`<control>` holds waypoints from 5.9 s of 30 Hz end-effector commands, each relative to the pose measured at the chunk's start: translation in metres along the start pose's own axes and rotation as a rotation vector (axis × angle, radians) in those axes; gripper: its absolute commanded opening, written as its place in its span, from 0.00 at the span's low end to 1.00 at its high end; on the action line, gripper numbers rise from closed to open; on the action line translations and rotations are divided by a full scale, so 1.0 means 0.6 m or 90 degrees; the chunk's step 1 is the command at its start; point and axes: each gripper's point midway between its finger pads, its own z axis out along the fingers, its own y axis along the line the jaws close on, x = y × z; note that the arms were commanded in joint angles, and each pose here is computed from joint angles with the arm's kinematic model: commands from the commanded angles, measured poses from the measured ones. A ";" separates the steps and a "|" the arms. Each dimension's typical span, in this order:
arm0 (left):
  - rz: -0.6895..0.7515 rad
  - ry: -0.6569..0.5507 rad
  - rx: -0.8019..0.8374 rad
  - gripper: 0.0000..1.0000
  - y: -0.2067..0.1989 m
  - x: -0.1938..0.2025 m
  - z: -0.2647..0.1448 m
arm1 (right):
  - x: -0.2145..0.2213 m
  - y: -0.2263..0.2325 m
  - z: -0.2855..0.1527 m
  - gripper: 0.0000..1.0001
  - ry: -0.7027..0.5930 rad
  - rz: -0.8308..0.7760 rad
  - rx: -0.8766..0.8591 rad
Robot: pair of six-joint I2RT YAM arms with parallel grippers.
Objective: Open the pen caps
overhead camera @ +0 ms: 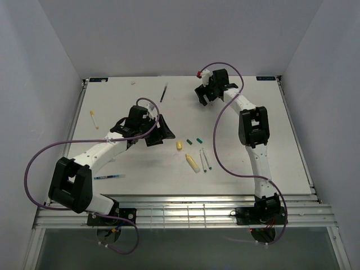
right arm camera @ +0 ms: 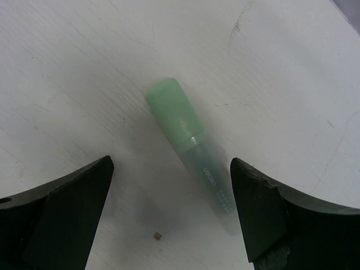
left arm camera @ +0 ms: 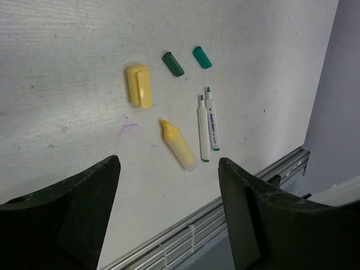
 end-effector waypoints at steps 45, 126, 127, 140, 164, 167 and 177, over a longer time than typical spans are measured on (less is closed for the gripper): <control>-0.018 -0.052 0.076 0.82 -0.104 -0.064 -0.055 | -0.009 0.211 -0.118 0.08 0.103 0.329 -0.138; -0.197 0.090 0.007 0.00 -0.101 -0.093 0.002 | 0.003 0.490 -0.418 0.08 0.221 0.122 -0.062; -0.183 0.080 -0.010 0.00 -0.100 -0.108 -0.003 | 0.030 0.502 -0.422 0.08 0.241 0.093 -0.049; -0.097 0.039 0.051 0.00 -0.052 -0.118 -0.008 | 0.052 0.646 -0.456 0.08 0.210 0.188 -0.325; -0.119 0.185 -0.033 0.22 0.074 -0.008 0.120 | 0.204 0.594 -0.362 0.08 0.355 0.177 -0.178; -0.121 0.195 -0.039 0.25 0.085 0.000 0.134 | 0.208 0.586 -0.355 0.09 0.355 0.179 -0.169; -0.116 0.205 -0.052 0.48 0.099 0.008 0.143 | 0.202 0.574 -0.335 0.21 0.353 0.179 -0.166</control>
